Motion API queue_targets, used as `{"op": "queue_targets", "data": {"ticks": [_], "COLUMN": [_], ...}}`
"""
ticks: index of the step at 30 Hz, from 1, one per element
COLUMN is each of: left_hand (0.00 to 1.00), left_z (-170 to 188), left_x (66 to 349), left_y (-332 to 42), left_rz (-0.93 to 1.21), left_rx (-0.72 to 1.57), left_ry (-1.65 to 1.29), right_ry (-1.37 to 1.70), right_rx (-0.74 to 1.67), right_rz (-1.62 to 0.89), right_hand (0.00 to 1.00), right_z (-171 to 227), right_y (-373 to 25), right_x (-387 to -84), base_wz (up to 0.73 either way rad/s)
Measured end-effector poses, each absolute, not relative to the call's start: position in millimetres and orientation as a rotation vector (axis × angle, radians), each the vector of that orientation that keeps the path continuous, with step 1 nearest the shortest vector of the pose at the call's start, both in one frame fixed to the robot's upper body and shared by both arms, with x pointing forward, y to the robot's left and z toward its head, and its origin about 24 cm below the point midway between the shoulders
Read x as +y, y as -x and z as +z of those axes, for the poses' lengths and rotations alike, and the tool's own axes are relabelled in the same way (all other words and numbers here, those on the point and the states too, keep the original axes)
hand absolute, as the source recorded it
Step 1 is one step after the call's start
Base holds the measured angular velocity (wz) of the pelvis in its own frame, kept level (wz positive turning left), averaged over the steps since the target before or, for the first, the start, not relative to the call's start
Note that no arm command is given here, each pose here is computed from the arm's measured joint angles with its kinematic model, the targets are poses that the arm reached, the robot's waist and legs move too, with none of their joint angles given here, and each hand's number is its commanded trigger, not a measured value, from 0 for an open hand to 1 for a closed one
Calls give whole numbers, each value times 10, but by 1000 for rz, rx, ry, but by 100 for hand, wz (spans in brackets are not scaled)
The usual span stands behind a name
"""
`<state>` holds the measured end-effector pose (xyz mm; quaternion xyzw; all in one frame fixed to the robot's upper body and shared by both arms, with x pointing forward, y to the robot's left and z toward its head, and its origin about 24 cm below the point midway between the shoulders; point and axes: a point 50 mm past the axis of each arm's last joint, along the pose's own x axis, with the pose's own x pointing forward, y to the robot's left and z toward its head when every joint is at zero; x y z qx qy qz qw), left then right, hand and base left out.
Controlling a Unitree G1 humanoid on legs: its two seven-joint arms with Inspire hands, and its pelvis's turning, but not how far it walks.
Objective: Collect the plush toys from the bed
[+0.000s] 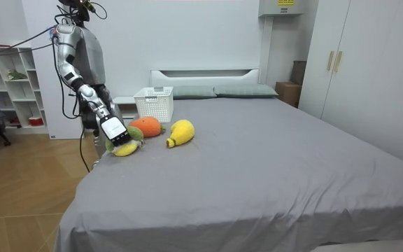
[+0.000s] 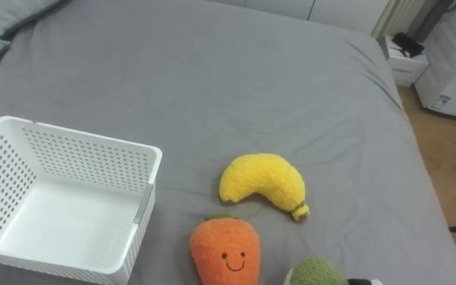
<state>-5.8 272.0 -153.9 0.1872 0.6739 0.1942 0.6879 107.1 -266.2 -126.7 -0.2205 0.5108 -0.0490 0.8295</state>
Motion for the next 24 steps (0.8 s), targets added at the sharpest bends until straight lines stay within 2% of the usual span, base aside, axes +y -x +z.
{"op": "queue_targets", "data": {"ticks": [5,10,15,24], "left_hand": [0,0,0,0], "left_z": [-1534,-1532,-1545,-1570], "left_x": [2730,2729,2683,2601], "left_y": [52,-25,-74,-91], "left_rz": [445,442,442,432], "left_rx": [1500,1468,1438,1432], "left_ry": [-414,-415,-408,-386], "right_ry": [471,497,554,526], "right_rx": [1062,935,683,374], "right_rz": [-97,-84,-102,-116], "right_hand": [100,100,100,100], "right_z": [-1234,-1044,-620,10], "right_y": [-1114,-1324,-1784,-2173], "right_x": [-2650,-2599,-2548,-2415], "base_wz": [0,-1,-2,0]}}
